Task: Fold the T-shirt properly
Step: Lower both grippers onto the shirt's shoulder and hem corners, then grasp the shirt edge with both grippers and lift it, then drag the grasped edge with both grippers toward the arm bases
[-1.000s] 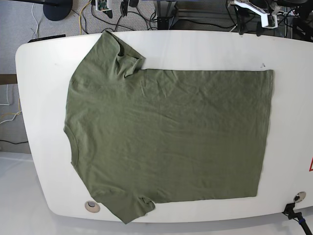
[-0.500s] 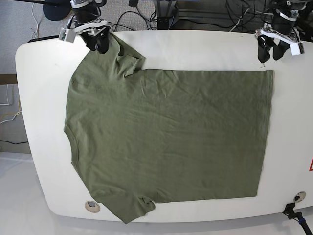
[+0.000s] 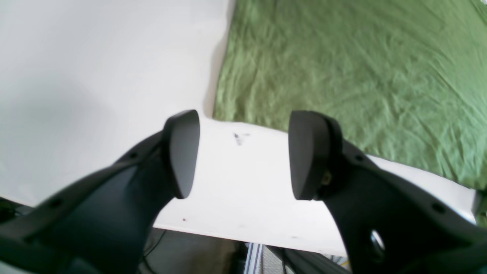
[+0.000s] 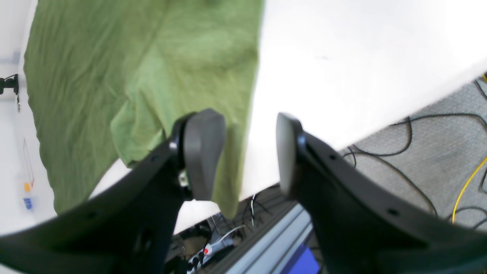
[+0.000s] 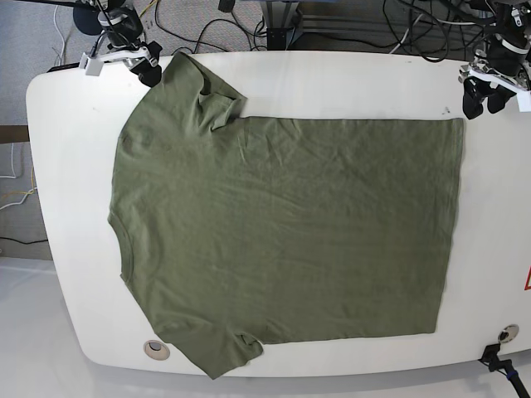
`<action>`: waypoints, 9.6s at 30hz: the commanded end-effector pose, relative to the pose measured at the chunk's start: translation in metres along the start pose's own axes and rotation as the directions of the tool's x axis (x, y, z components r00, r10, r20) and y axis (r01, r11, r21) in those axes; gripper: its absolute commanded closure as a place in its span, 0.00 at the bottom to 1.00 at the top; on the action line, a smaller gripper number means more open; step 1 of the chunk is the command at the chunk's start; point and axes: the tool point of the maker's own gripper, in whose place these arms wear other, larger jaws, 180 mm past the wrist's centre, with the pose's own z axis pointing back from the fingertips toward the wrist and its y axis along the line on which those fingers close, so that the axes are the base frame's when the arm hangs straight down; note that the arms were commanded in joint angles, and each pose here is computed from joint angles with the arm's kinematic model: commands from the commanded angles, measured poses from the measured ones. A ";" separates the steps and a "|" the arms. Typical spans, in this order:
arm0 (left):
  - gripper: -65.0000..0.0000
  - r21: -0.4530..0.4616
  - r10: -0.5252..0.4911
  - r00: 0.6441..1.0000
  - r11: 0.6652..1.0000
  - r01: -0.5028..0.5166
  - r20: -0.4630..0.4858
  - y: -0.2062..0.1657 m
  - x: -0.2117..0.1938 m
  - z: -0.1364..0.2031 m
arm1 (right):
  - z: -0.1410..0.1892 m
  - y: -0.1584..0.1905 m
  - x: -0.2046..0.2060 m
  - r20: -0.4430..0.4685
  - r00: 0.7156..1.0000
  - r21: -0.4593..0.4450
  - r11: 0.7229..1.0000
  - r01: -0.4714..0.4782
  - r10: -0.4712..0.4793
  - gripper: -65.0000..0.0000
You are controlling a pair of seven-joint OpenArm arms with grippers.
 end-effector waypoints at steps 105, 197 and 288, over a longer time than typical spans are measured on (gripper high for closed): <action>1.00 -0.025 -0.179 0.982 0.984 0.178 -0.062 -0.010 0.027 -0.037 | -0.022 0.182 0.035 -0.025 0.995 0.524 0.849 -0.069 0.095 1.00; 0.11 0.031 -0.560 0.821 0.828 0.560 0.110 0.003 0.070 -0.115 | -0.145 0.088 0.116 -0.022 0.570 0.027 0.570 -0.821 0.822 0.27; 0.18 -0.181 -0.597 0.740 0.801 0.570 -0.312 0.030 -0.089 -0.012 | -0.014 -0.048 0.030 -0.256 0.598 -0.094 0.596 -0.797 0.759 0.53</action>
